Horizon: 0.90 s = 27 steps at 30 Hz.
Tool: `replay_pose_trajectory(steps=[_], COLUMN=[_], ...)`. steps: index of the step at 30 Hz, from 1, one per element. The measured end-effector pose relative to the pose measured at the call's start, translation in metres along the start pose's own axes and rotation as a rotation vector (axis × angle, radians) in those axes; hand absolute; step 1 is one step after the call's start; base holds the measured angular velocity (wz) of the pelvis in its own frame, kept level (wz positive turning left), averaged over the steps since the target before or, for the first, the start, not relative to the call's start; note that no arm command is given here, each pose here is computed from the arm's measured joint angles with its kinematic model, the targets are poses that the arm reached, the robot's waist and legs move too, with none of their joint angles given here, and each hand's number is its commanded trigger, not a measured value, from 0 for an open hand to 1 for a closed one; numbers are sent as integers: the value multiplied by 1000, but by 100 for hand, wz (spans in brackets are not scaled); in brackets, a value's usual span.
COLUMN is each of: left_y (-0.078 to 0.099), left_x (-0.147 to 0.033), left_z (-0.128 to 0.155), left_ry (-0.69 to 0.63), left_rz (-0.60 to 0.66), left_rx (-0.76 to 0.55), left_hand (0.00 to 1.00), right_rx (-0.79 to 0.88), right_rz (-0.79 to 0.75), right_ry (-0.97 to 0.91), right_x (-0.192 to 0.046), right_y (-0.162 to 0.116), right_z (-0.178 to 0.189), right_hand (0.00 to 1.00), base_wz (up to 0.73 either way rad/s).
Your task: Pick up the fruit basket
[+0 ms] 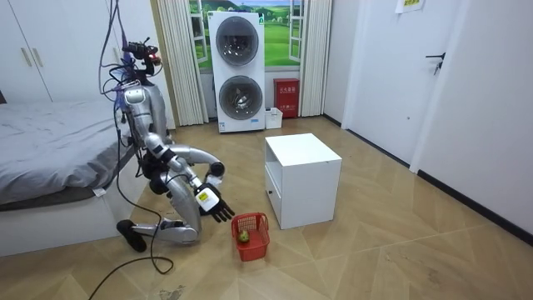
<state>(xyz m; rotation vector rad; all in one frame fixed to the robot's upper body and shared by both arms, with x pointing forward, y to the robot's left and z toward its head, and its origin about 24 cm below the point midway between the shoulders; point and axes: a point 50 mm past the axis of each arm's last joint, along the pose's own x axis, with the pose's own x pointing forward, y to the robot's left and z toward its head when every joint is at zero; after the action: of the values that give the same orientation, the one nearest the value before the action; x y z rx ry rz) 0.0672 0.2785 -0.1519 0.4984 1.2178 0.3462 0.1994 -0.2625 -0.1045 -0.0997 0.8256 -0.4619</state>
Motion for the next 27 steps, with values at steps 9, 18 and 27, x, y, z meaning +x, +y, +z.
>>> replay_pose_trajectory(steps=[9, 18, 27], left_y=[-4, -18, -27], left_x=[-7, -6, -9], left_z=[-29, -9, -10], left_ry=[49, -17, -28], left_rz=[-33, -132, -175], left_rx=[52, 67, 132], left_hand=[0, 0, 0], right_rx=[18, -14, -23], right_rz=[-69, -66, -48], right_ry=[-159, -228, -231], right_x=[1, 3, 6], right_y=[-8, -11, -8], right_z=[33, 58, 70], right_hand=[0, 0, 0], base_wz=[-6, -3, 4])
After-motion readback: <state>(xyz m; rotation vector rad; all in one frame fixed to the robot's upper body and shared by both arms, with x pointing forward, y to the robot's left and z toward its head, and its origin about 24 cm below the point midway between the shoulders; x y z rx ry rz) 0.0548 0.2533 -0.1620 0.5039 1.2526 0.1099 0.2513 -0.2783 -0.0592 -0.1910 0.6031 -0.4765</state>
